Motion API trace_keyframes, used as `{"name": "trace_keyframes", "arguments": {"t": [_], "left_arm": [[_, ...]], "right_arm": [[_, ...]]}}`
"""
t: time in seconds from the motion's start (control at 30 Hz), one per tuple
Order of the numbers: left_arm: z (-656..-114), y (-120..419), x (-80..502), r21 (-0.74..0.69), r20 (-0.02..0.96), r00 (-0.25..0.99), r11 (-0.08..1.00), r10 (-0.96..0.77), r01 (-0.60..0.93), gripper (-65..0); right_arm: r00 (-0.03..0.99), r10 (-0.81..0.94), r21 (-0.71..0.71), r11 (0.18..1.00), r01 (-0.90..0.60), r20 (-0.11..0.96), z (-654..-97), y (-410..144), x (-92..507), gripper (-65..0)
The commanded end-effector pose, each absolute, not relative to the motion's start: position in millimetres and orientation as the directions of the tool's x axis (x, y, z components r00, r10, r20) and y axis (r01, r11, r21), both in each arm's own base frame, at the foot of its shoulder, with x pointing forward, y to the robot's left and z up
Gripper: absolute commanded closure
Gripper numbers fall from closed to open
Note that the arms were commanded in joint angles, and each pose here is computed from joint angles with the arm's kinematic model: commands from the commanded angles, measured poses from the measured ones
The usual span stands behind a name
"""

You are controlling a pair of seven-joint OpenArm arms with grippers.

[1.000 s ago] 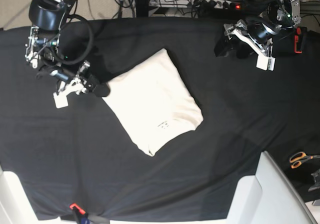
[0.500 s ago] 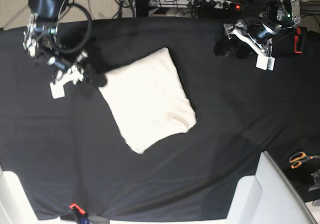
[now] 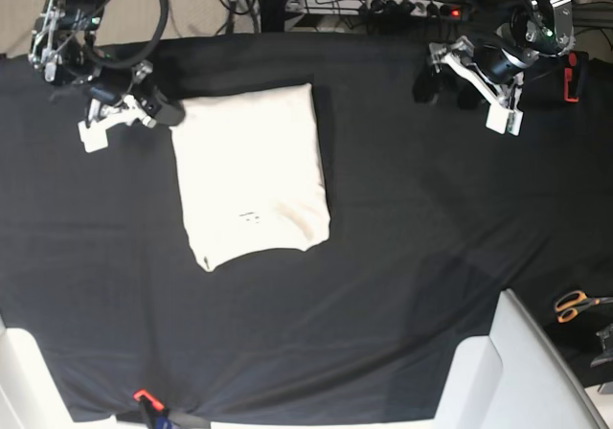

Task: Fold the T-shirt properly
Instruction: 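Nudge the shirt edge straight with the right gripper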

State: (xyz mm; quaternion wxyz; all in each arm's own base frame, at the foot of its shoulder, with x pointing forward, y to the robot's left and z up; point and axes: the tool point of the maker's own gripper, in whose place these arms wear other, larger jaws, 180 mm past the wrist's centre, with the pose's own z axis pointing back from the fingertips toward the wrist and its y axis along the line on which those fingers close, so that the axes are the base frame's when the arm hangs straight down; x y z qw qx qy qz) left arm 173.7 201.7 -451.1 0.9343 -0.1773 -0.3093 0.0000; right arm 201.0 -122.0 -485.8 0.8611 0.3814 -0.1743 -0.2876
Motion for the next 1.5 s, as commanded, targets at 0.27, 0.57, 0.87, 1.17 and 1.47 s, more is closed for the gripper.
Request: {"name": "trace_keyframes", "arguments": {"t": [0.27,0.57,0.87,1.17,1.47], "left_arm": [[-441,201,187,-0.333,0.616,0.78,0.933,0.106,0.136,-51.2],[-439,201,191,-0.331,0.624,0.775,0.933,0.106,0.139,-51.2],[-437,200,196,-0.329,0.631,0.769,0.933,0.105,0.143,-51.2],[-437,200,196,-0.329,0.631,0.769,0.933,0.105,0.143,-51.2],[-432,198,196,-0.324,0.64,0.762,0.933,0.095,0.156,-51.0]], "right_arm": [[0.747,-0.661,0.761,0.522,0.385,0.075,-476,-122,206,-0.6],[0.759,-0.649,0.769,0.51,0.385,0.05,-475,-109,202,-0.6],[0.762,-0.646,0.77,0.503,0.392,0.034,-477,-105,197,-0.6],[0.762,-0.647,0.77,0.5,0.396,0.028,-477,-105,195,-34.2],[0.749,-0.643,0.742,0.579,0.338,0.161,-450,-128,192,-40.2]]}}
